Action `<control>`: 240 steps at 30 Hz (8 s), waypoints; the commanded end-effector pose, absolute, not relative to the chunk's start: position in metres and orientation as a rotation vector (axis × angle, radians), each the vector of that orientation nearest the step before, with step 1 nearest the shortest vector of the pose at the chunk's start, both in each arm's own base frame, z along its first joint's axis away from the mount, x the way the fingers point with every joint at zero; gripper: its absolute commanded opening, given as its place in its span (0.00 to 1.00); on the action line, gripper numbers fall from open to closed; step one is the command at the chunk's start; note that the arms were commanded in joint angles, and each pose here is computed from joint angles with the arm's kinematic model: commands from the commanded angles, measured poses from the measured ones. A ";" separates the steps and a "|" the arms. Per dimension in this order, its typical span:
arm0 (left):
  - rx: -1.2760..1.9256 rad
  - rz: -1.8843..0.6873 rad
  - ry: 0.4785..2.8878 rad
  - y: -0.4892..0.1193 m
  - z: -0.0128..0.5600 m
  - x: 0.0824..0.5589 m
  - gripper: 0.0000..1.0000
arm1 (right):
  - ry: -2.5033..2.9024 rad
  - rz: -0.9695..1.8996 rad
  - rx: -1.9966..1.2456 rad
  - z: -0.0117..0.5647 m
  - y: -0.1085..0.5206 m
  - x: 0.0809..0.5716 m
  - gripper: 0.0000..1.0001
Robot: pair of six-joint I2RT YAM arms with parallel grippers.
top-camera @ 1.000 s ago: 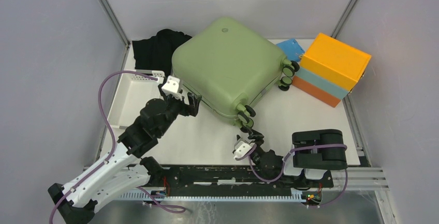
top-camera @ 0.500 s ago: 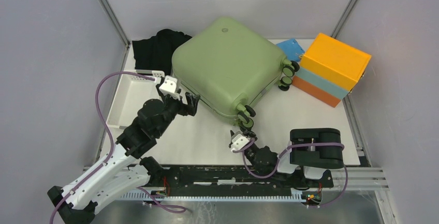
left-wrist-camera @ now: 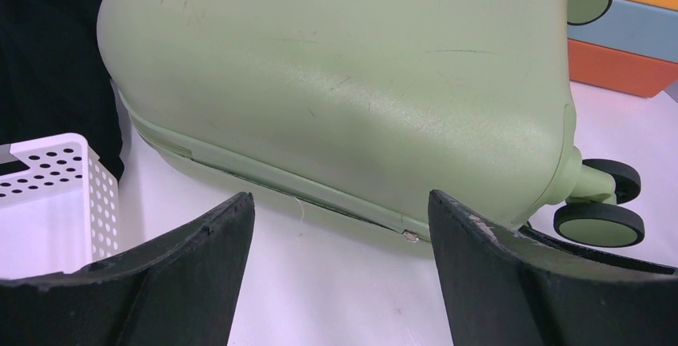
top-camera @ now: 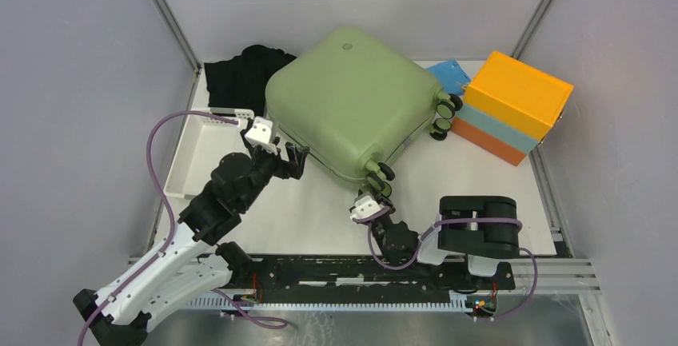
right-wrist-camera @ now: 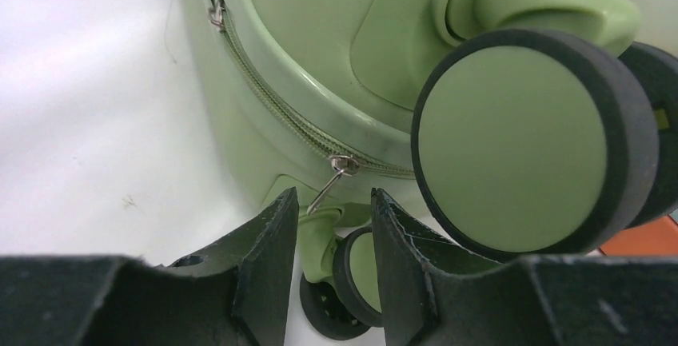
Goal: Open, take out, and arrange the luggage
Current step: Unzip the luggage at the center of the board, then adjust the luggage at the center of the board.
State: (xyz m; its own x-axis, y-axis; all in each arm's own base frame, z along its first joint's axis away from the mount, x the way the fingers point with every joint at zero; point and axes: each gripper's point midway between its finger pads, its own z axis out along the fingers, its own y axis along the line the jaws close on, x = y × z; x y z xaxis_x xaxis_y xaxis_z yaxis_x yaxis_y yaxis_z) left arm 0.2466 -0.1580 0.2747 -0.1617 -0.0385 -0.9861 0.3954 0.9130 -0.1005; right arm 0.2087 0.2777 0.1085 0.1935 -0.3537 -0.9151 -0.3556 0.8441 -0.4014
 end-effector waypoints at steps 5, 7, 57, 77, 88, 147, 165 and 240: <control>0.275 -0.396 1.647 -0.155 0.291 0.247 0.85 | 1.305 0.242 -0.205 0.174 0.276 0.218 0.39; 0.277 -0.395 1.649 -0.156 0.290 0.248 0.85 | 1.300 0.241 -0.210 0.175 0.278 0.219 0.35; 0.274 -0.362 1.679 -0.153 0.280 0.254 0.84 | 1.378 -0.030 -0.223 0.157 0.191 0.223 0.03; 0.258 -0.613 1.686 -0.184 0.306 0.241 0.85 | 1.374 0.233 -0.333 0.144 0.183 0.206 0.49; -0.092 -1.265 1.942 -0.250 0.322 0.197 0.82 | 1.623 0.353 -0.285 0.078 0.168 0.184 0.80; -0.752 -0.507 2.218 -0.418 0.194 0.236 0.78 | 1.742 0.302 0.037 0.024 0.116 0.182 0.85; -0.630 -0.476 2.210 -0.386 0.203 0.237 0.25 | 1.703 0.409 -0.111 0.029 0.139 0.177 0.85; -0.396 -0.683 2.066 -0.298 0.250 0.218 0.22 | 1.184 0.351 -0.583 0.162 0.296 0.167 0.66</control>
